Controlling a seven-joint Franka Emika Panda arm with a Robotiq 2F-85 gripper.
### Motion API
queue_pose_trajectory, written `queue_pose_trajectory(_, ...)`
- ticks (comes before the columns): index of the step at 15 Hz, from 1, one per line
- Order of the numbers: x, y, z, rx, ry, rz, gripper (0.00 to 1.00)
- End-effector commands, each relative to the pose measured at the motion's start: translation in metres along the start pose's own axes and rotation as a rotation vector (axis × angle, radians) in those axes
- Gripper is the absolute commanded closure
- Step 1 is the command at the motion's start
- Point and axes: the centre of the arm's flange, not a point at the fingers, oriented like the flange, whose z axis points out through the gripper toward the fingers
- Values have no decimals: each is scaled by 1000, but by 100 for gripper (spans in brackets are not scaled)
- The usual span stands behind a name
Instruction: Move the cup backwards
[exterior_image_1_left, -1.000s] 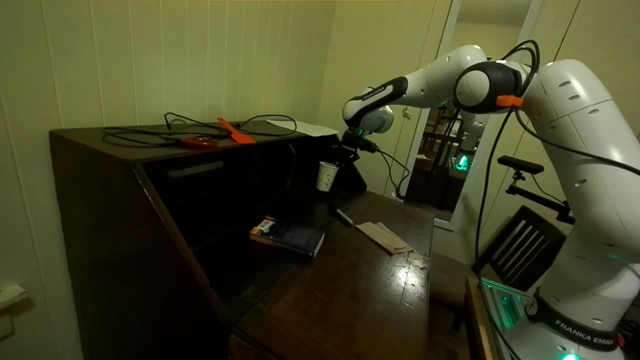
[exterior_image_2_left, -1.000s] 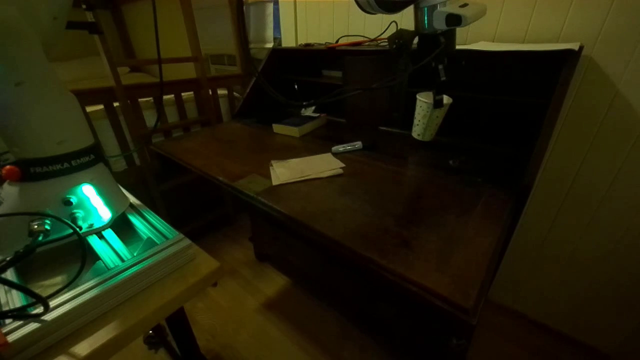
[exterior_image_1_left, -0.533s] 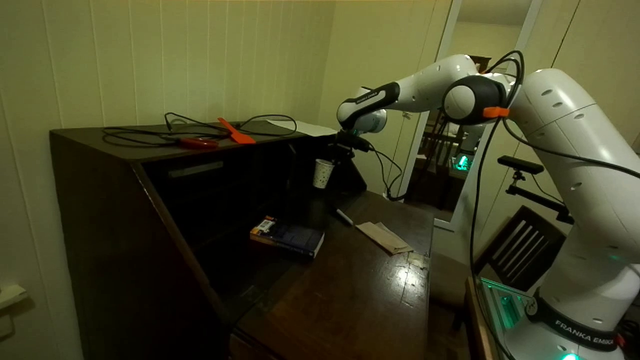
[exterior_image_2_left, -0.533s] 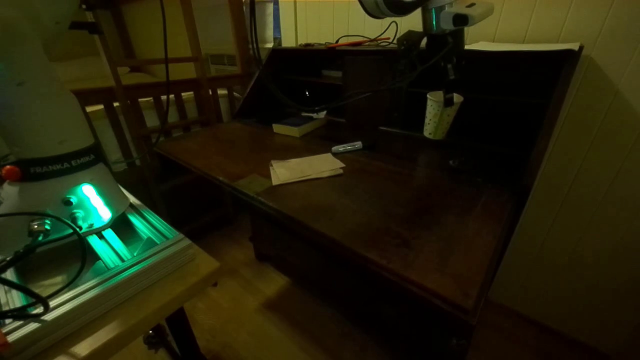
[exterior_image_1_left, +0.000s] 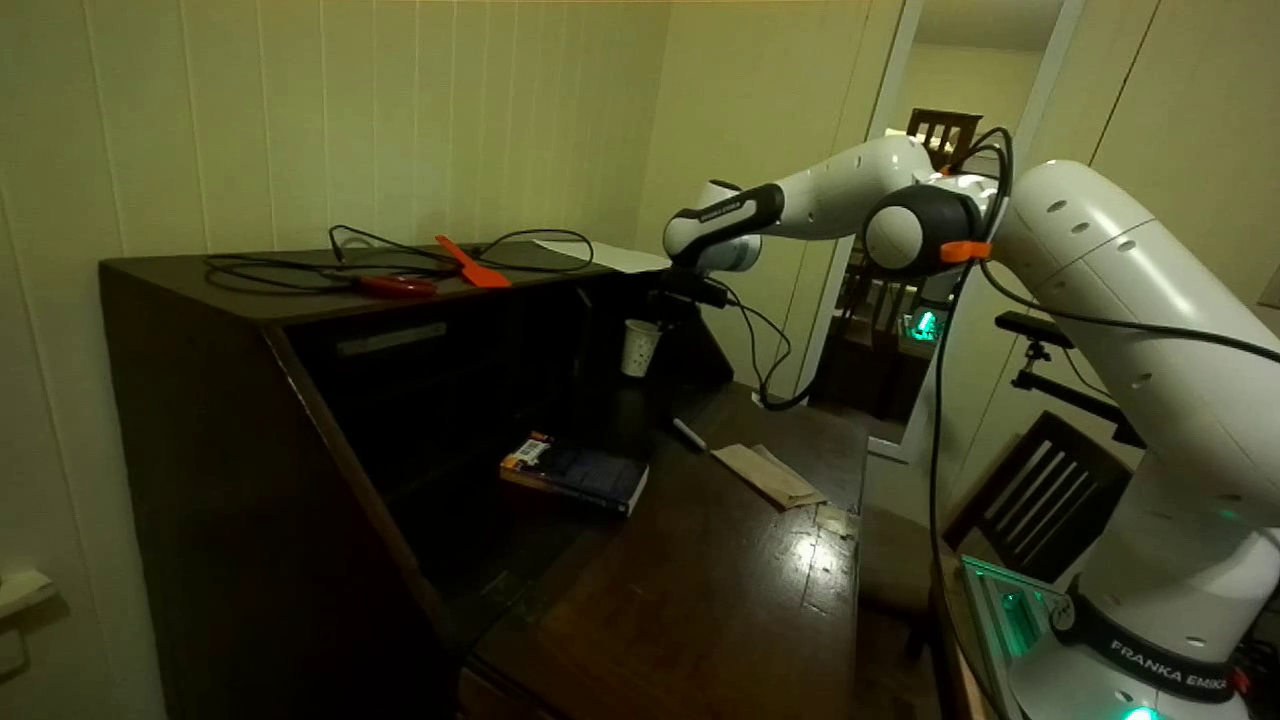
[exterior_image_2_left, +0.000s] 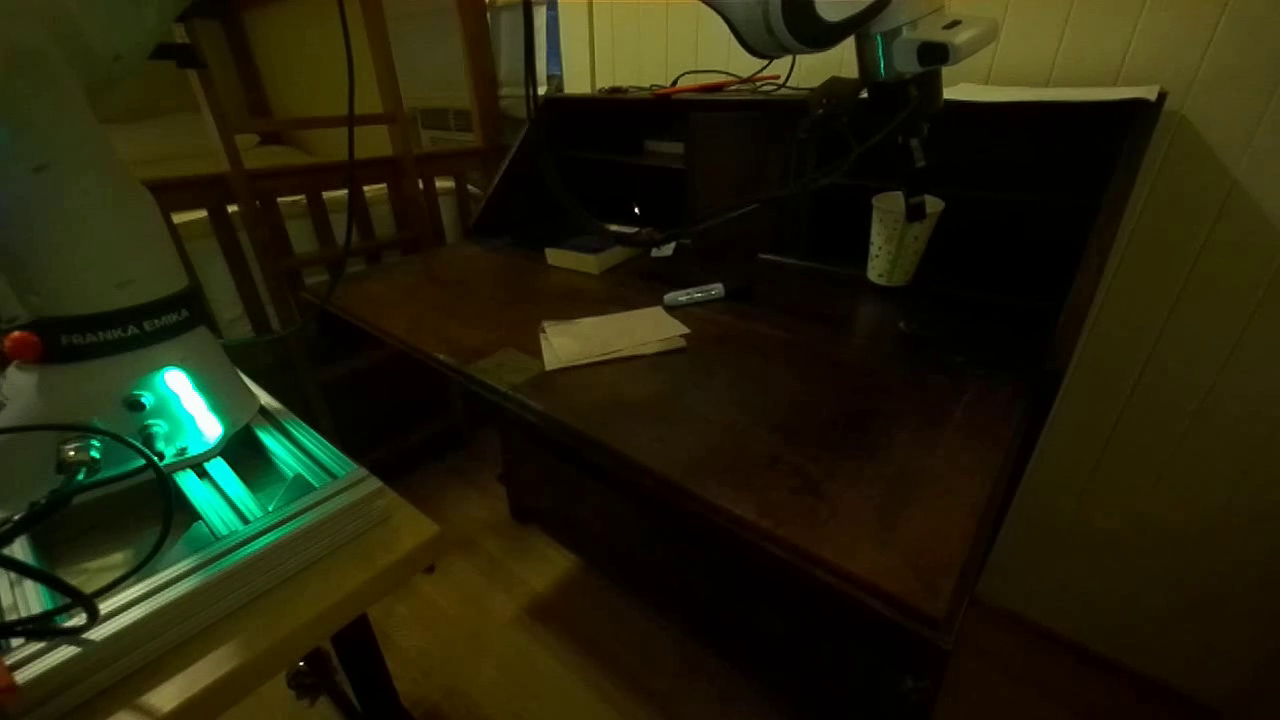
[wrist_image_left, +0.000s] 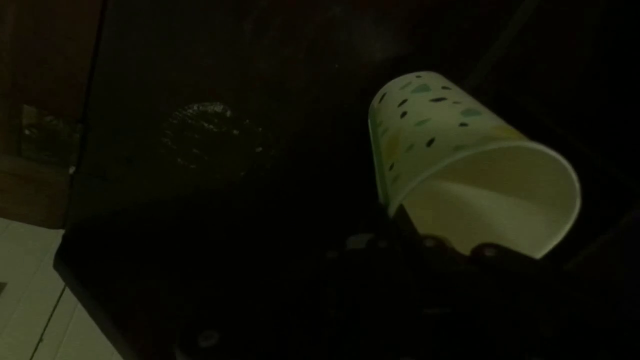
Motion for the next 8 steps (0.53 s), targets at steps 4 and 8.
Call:
queue_pose_trajectory(4, 24, -23, 12, -33, 25, 8, 71)
queue_pose_trajectory(8, 19, -22, 8, -17, 30, 4, 50)
